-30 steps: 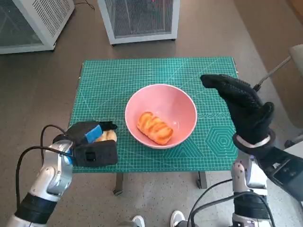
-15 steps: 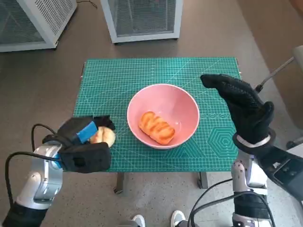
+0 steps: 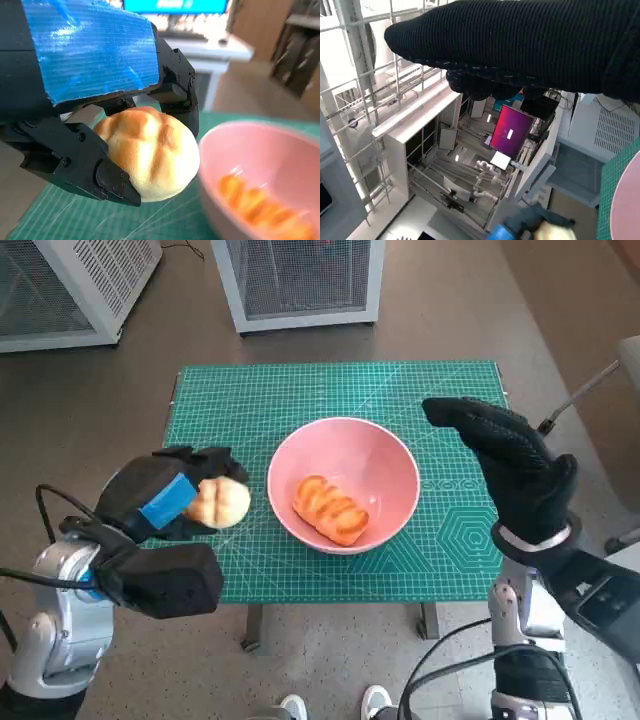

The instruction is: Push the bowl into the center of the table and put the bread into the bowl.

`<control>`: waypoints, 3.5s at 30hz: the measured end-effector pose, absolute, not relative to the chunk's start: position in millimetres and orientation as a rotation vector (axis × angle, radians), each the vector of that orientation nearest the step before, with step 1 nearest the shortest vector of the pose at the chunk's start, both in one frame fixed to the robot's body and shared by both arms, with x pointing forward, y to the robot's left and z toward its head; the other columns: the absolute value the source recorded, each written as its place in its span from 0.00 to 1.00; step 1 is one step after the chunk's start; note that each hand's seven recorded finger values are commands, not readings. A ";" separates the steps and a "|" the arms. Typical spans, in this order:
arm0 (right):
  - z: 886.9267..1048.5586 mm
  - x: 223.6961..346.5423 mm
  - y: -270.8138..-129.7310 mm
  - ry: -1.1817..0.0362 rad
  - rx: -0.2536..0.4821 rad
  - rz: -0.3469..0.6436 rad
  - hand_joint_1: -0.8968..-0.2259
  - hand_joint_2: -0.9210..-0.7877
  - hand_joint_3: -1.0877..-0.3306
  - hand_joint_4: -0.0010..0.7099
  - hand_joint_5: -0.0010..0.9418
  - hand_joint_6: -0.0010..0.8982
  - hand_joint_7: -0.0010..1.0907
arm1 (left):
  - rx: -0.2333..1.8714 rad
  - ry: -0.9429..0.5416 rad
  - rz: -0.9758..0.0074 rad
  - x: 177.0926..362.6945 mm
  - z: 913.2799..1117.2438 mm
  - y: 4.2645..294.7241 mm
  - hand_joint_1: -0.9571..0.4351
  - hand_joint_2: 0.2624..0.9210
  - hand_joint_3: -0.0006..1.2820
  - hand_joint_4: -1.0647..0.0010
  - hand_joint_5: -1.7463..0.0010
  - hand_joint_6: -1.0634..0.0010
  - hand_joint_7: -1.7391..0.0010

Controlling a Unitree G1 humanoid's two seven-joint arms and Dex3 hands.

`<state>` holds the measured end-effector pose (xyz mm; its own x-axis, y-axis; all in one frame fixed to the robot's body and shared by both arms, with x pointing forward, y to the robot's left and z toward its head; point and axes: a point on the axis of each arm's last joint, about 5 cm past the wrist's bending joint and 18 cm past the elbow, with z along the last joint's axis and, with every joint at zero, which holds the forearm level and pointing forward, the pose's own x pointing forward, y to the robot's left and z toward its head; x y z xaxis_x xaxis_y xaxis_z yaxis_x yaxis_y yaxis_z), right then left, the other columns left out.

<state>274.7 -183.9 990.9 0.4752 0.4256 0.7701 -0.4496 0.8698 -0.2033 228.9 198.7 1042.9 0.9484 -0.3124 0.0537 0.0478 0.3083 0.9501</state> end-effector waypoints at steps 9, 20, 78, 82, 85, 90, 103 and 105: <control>989.9 275.5 -182.9 -0.922 0.032 0.543 0.60 0.00 0.69 0.44 0.00 0.00 0.56 | 1.216 -0.439 -0.251 237.2 1060.9 171.7 0.69 0.96 0.04 0.25 0.39 0.38 0.36; 991.1 275.3 -181.7 -0.922 0.031 0.553 0.60 0.00 0.68 0.44 0.00 0.00 0.56 | 1.182 -0.585 -0.310 256.5 1061.9 139.6 0.69 0.98 0.03 0.24 0.42 0.41 0.32; 991.7 272.7 -183.0 -0.941 0.007 0.521 0.60 0.00 0.69 0.46 0.01 0.00 0.54 | 0.929 -0.444 -0.508 282.8 1032.9 140.1 0.37 0.99 0.01 0.93 1.00 0.85 0.91; 993.8 273.5 -182.0 -0.942 0.006 0.519 0.61 0.00 0.70 0.45 0.00 0.00 0.52 | 0.839 -0.499 -0.477 276.6 1041.2 149.3 0.36 1.00 0.02 0.93 1.00 0.84 0.91; 997.8 274.9 -180.7 -0.946 0.001 0.516 0.60 0.00 0.69 0.44 0.00 0.00 0.52 | 0.731 -0.563 -0.446 273.4 1043.0 156.8 0.36 1.00 0.05 0.93 1.00 0.83 0.91; 1006.5 277.3 -178.2 -0.961 -0.004 0.508 0.61 0.00 0.69 0.43 0.00 0.00 0.51 | 0.529 -0.690 -0.420 270.9 1039.3 161.4 0.35 1.00 0.12 0.89 0.99 0.85 0.84; 1023.4 281.7 -170.4 -0.980 -0.004 0.460 0.65 0.00 0.74 0.42 0.00 0.01 0.57 | 0.131 -0.868 -0.397 269.0 1031.6 151.9 0.32 1.00 0.27 0.82 0.97 1.00 0.64; 1024.5 282.0 -169.3 -0.980 -0.007 0.450 0.64 0.00 0.76 0.42 0.00 0.01 0.58 | 0.112 -0.865 -0.387 269.5 1030.2 151.1 0.30 1.00 0.27 0.82 0.97 1.00 0.63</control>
